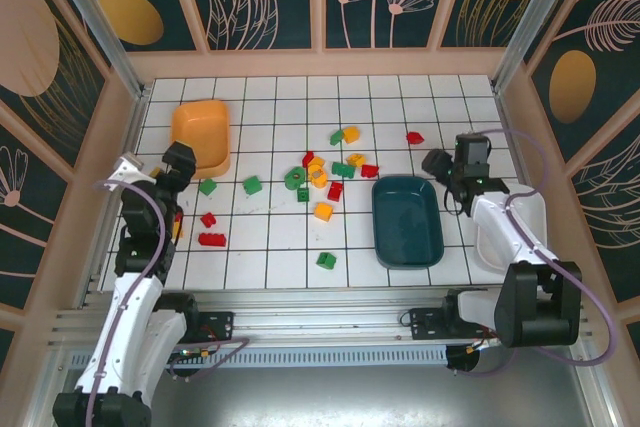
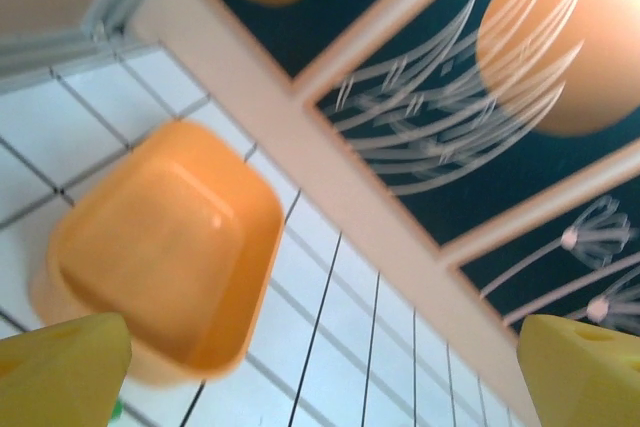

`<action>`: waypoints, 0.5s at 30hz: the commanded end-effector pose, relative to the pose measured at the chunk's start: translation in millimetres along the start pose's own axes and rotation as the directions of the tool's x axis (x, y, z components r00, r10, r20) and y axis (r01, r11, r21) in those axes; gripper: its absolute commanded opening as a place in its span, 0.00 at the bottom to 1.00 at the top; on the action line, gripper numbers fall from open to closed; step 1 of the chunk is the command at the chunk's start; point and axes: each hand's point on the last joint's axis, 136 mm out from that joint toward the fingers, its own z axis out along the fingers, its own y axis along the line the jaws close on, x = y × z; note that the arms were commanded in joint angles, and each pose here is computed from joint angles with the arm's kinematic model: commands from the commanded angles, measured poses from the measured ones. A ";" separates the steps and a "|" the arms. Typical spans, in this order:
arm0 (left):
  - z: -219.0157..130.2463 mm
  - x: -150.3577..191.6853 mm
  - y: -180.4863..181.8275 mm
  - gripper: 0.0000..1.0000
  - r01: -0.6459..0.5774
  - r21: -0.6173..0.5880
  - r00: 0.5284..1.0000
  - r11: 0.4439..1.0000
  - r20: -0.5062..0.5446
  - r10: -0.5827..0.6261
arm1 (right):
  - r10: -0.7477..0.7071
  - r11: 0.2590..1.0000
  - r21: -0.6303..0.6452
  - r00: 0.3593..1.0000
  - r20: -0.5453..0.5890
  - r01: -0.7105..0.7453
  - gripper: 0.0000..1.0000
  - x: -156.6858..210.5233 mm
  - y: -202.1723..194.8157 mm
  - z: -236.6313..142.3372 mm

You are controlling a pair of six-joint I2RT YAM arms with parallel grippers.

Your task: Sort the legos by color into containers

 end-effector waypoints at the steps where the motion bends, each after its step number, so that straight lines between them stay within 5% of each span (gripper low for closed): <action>1: 4.7 38.5 -2.7 0.97 0.012 0.034 0.979 0.999 -0.204 -0.005 | 0.045 0.997 0.064 0.991 -0.127 -0.037 0.64 40.4 -20.2 1.7; 7: 18.4 59.2 -3.9 0.93 0.022 0.046 0.952 0.999 -0.306 -0.007 | 0.055 0.993 0.113 0.980 -0.192 -0.033 0.63 70.5 -34.2 11.3; 15: 21.2 49.0 -9.1 0.94 -0.025 0.035 0.957 0.999 -0.289 0.034 | -0.028 0.988 0.143 0.981 -0.194 0.056 0.33 80.2 -32.3 5.8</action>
